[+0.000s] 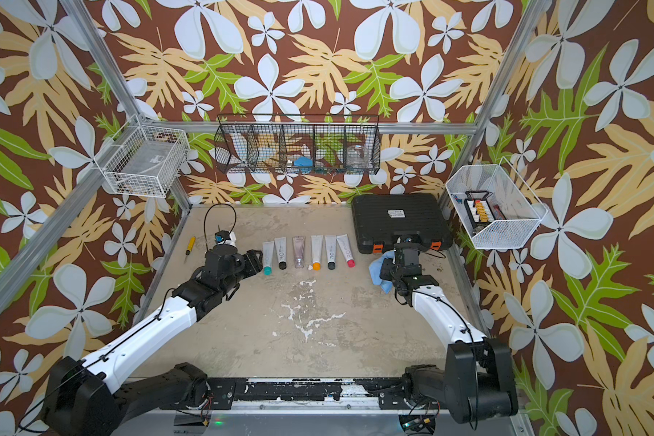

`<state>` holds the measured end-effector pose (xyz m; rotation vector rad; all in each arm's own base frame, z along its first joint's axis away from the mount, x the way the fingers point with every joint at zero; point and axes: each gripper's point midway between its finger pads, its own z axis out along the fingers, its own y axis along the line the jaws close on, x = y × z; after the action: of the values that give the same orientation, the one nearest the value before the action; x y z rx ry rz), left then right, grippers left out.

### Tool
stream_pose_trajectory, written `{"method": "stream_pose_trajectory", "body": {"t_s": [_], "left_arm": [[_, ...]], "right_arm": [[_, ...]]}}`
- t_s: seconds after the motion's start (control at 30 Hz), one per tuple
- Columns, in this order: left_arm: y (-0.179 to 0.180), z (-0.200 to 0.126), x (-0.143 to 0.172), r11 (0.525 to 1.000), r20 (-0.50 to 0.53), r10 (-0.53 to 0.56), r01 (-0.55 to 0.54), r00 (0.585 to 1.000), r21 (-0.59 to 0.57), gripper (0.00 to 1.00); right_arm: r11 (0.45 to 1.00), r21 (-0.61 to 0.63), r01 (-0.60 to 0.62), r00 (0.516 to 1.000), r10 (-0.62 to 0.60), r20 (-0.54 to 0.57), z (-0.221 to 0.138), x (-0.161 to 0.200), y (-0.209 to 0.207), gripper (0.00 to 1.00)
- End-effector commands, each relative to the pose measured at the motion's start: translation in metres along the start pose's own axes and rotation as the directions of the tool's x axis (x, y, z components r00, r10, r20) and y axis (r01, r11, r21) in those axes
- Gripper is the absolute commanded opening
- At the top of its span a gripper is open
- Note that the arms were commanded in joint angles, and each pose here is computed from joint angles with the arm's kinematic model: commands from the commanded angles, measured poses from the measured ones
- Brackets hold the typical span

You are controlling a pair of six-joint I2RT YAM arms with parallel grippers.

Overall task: Wipe the surface of the toothpaste tube
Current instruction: Place the cleaning item at the center of the board, then reset both arms

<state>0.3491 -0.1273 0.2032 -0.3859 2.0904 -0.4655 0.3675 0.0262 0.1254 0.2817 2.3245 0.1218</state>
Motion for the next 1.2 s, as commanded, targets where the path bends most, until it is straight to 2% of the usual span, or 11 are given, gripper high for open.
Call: {"method": "stream_pose_trajectory", "body": {"t_s": [0.0,0.17,0.3,0.43,0.53,0.63,0.77,0.83,0.9,1.07,1.17], "left_arm": [[-0.010,0.001,-0.016,1.000,0.053,0.001,-0.002,0.999,0.024,0.68],[-0.010,-0.003,-0.048,0.998,0.154,0.046,-0.040,0.987,-0.045,0.71],[-0.004,-0.014,-0.076,0.991,0.269,0.090,-0.060,0.959,-0.118,0.78],[0.009,-0.026,-0.097,0.977,0.381,0.155,-0.083,0.911,-0.199,0.86],[0.033,-0.034,-0.105,0.952,0.459,0.207,-0.069,0.864,-0.299,0.99],[0.067,-0.037,-0.106,0.919,0.488,0.246,-0.041,0.838,-0.392,1.00],[0.120,-0.032,-0.092,0.887,0.481,0.261,-0.012,0.837,-0.461,1.00],[0.139,-0.031,-0.077,0.856,0.461,0.298,-0.020,0.836,-0.517,1.00],[0.157,-0.031,-0.063,0.829,0.444,0.319,-0.020,0.837,-0.558,1.00],[0.174,-0.033,-0.051,0.830,0.471,0.358,-0.044,0.806,-0.556,1.00],[0.175,-0.023,-0.047,0.837,0.460,0.377,-0.083,0.804,-0.541,1.00]], "right_arm": [[1.000,0.031,-0.005,1.000,0.004,0.017,0.002,-0.010,-0.004,0.47],[0.999,-0.039,-0.017,0.996,0.021,0.086,-0.018,-0.033,0.010,0.72],[0.999,-0.045,-0.025,0.980,0.034,0.197,-0.044,-0.060,0.010,0.80],[0.998,-0.003,-0.057,0.938,0.055,0.341,-0.068,-0.080,-0.003,0.84],[0.997,0.044,-0.065,0.895,0.039,0.444,-0.080,-0.085,-0.017,0.91],[0.991,0.106,-0.077,0.844,0.009,0.536,-0.087,-0.083,-0.033,1.00],[0.981,0.172,-0.090,0.774,-0.040,0.632,-0.089,-0.074,-0.054,1.00],[0.977,0.186,-0.101,0.762,-0.044,0.646,-0.083,-0.066,-0.063,1.00],[0.972,0.217,-0.090,0.774,-0.069,0.630,-0.073,-0.056,-0.068,1.00],[0.962,0.263,-0.072,0.793,-0.104,0.600,-0.053,-0.033,-0.079,1.00],[0.964,0.261,-0.046,0.815,-0.115,0.568,-0.040,-0.019,-0.084,1.00]]}}
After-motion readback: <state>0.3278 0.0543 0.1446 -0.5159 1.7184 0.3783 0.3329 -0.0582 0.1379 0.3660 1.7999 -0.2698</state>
